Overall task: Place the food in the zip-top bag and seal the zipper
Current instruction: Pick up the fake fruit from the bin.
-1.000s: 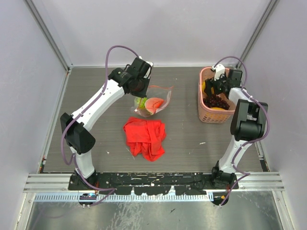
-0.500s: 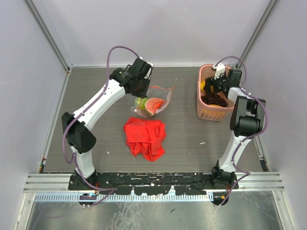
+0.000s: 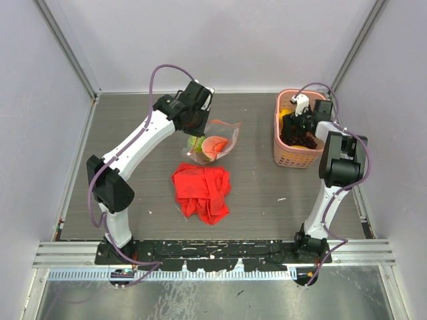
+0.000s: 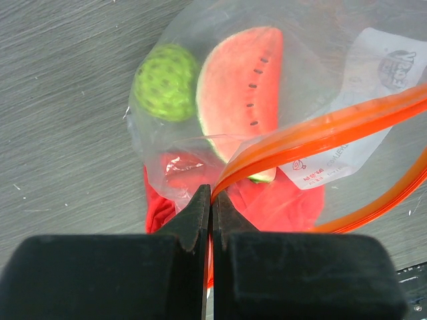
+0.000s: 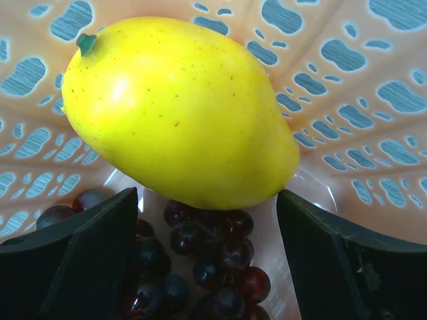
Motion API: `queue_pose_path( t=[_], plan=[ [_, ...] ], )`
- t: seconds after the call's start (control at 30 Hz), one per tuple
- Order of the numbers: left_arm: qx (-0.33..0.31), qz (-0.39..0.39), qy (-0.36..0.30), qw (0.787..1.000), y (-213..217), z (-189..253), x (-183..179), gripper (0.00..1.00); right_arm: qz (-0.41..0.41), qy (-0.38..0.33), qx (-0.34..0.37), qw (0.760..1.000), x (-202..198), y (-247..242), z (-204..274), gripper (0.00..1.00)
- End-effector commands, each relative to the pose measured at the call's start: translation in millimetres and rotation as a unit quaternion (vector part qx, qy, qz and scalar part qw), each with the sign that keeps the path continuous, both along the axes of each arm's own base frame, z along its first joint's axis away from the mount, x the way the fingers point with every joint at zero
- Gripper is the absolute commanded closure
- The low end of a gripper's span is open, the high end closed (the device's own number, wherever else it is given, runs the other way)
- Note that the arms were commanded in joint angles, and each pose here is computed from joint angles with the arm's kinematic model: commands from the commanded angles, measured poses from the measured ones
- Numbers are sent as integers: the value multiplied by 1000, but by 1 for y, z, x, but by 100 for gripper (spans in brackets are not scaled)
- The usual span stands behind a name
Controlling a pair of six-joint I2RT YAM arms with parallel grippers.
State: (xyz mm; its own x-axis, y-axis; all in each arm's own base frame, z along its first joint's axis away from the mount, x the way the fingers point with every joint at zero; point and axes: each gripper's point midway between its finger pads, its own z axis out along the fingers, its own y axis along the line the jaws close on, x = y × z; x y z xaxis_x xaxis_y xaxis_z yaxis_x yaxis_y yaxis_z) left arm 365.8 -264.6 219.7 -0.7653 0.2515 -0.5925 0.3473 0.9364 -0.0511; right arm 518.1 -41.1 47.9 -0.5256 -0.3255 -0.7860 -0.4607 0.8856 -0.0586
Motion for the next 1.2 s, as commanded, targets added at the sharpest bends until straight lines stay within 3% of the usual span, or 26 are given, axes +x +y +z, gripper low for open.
queue_pose_path(
  t=[0.0, 0.13, 0.33, 0.8, 1.07, 1.17],
  plan=[
    [-13, -6, -19, 1000, -4, 13, 6, 100, 16, -36, 24, 999, 13, 9, 14, 10],
    [-13, -5, -20, 1000, -4, 13, 6, 100, 12, -54, 37, 998, 19, 11, 15, 6],
    [-11, -5, -22, 1000, -3, 14, 6, 100, 15, -54, 37, 998, 22, 11, 8, 8],
    [-9, -5, -22, 1000, -2, 16, 6, 100, 32, -64, 50, 996, 12, 20, 53, 40],
    [-13, -7, -27, 1000, -2, 21, 4, 100, 26, -87, 50, 995, 3, 21, 84, 51],
    [-14, -6, -27, 1000, -1, 21, 3, 100, 26, -92, 53, 994, 2, 23, 88, 51]
  ],
)
